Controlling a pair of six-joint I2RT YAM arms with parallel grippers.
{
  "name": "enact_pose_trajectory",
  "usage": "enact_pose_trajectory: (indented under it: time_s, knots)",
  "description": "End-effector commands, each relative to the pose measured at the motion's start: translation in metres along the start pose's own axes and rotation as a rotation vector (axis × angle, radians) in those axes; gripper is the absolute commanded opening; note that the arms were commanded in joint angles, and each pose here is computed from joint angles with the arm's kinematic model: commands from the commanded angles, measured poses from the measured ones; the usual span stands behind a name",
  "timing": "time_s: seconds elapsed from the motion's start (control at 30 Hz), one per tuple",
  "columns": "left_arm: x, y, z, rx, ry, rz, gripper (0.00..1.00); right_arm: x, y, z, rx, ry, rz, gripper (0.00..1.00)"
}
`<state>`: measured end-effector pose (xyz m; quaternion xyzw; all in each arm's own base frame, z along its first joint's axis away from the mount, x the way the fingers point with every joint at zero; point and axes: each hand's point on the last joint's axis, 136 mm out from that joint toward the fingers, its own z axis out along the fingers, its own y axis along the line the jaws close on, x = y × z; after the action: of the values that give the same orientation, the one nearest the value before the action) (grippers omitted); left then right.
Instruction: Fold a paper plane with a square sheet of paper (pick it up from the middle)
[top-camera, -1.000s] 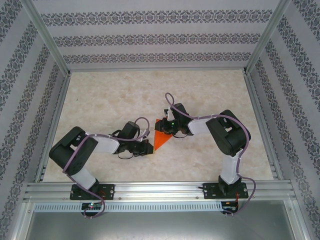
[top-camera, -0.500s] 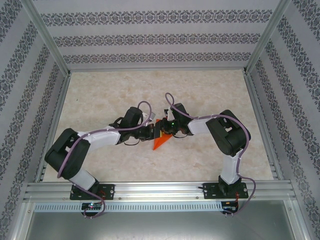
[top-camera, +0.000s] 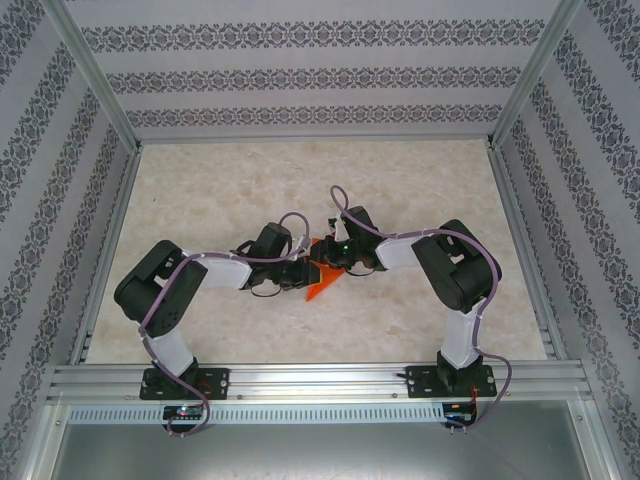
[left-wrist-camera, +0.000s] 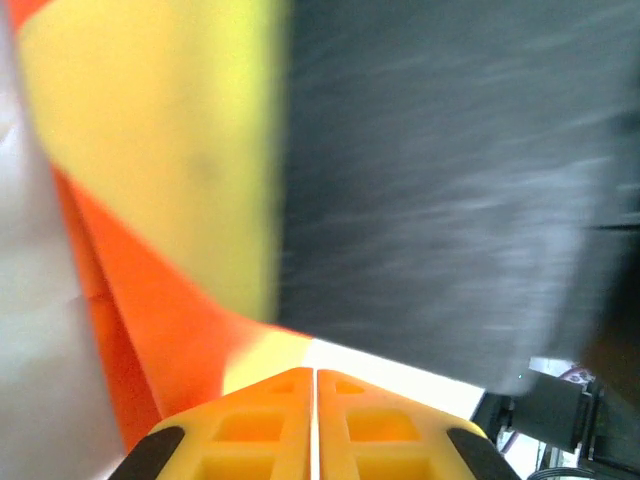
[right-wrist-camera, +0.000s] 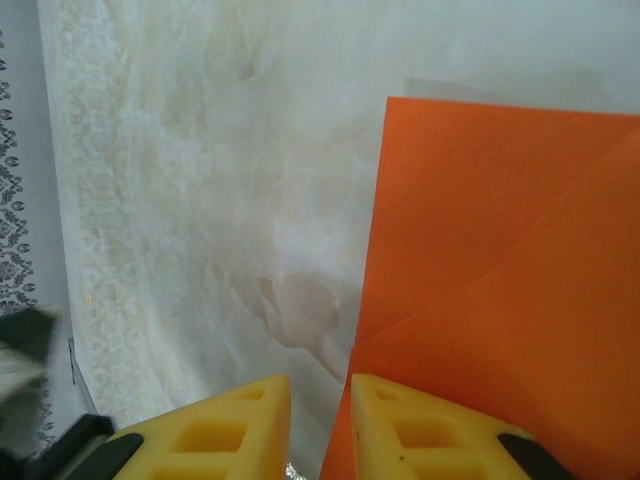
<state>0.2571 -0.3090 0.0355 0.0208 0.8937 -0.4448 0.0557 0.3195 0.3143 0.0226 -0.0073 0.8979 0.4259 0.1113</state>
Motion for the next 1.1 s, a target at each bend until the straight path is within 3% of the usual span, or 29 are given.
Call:
enact_pose_trajectory:
  time_s: [0.0,0.27,0.53,0.7,1.07]
  knots:
    - [0.004,0.014,0.004,-0.001,-0.005,-0.023,0.1,0.029,-0.052,0.01,0.163,0.056,0.054,0.24]
    - [0.032,0.054,0.01,-0.084,0.055,-0.113,0.09,0.026,-0.047,0.009,0.148,0.047,0.048,0.24]
    - [0.042,0.071,0.007,-0.17,0.089,-0.131,0.02,0.003,-0.003,-0.011,0.062,-0.013,0.006,0.23]
    - [0.042,0.072,0.008,-0.179,0.09,-0.144,0.0,0.002,0.012,-0.03,0.055,-0.054,-0.017,0.01]
    - [0.04,0.071,0.008,-0.185,0.095,-0.144,0.0,0.038,0.01,-0.003,0.065,0.037,-0.024,0.0]
